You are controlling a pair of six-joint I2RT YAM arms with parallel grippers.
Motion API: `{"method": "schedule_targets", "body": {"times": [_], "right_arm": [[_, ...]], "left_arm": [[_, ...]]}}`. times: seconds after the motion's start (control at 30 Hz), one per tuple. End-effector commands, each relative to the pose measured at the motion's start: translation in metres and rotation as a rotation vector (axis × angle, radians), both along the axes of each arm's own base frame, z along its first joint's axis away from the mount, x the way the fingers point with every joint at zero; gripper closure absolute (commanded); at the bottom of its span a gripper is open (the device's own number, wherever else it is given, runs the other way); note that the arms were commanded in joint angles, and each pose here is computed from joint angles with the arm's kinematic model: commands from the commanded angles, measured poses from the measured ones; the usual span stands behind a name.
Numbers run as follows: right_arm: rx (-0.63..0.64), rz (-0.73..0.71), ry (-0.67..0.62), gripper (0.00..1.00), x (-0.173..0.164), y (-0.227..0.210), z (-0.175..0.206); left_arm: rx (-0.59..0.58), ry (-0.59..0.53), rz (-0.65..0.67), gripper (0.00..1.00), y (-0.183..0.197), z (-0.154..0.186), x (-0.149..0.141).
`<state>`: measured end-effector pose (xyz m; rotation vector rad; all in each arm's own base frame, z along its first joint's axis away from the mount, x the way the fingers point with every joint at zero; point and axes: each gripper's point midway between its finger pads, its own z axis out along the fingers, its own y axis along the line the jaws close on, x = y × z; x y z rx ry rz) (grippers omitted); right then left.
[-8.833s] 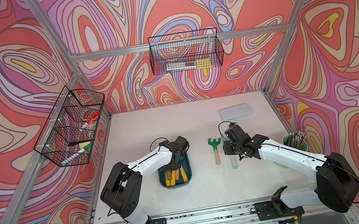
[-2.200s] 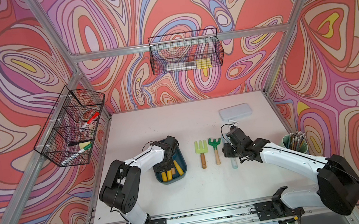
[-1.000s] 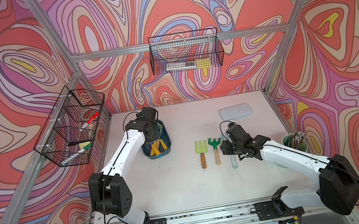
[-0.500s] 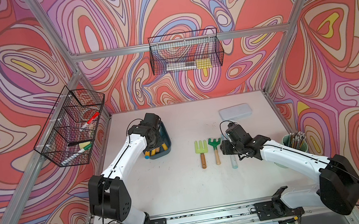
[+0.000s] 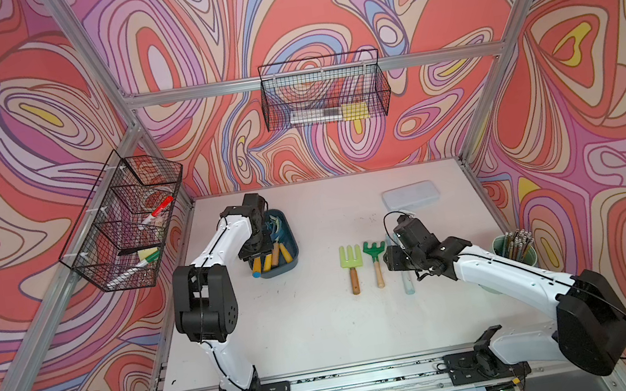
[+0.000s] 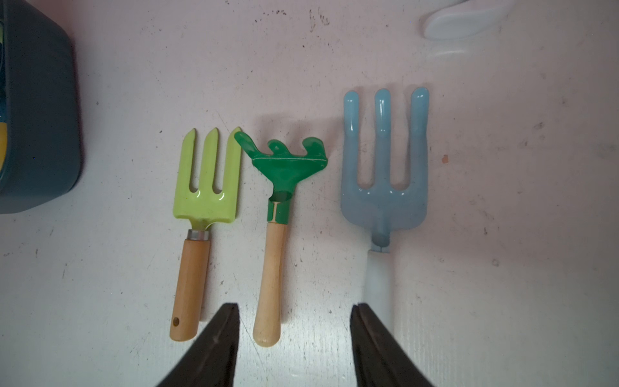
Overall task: Take the hand rake out of the storage box
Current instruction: Pick up the rake from the storage box.
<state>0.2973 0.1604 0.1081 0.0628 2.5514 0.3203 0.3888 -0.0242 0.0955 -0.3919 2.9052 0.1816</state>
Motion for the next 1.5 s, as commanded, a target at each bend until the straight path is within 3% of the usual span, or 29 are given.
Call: {"method": "schedule_targets", "body": {"times": [0.0,0.3,0.8,0.9,1.07,1.47], "right_arm": [[-0.002,-0.006,-0.001,0.45,-0.002,-0.003,-0.002],[-0.008,-0.015,0.003,0.45,-0.006,-0.007,-0.006],[0.000,-0.008,0.000,0.45,-0.002,-0.003,-0.004],[0.000,-0.006,0.000,0.45,-0.002,-0.003,-0.004],[-0.002,-0.006,0.002,0.45,-0.001,-0.002,-0.005],[0.000,-0.012,-0.003,0.45,-0.005,-0.006,-0.003]], "left_arm": [[-0.026,0.013,-0.052,0.57,-0.003,0.007,0.009],[-0.013,0.107,-0.097,0.63,0.000,-0.011,0.014],[-0.031,0.193,-0.097,0.64,0.006,-0.034,0.005],[-0.021,0.182,-0.085,0.65,0.008,-0.033,0.007],[-0.018,0.135,-0.070,0.79,0.010,-0.019,0.012],[0.009,0.015,-0.024,0.88,0.016,0.022,0.017]]}}
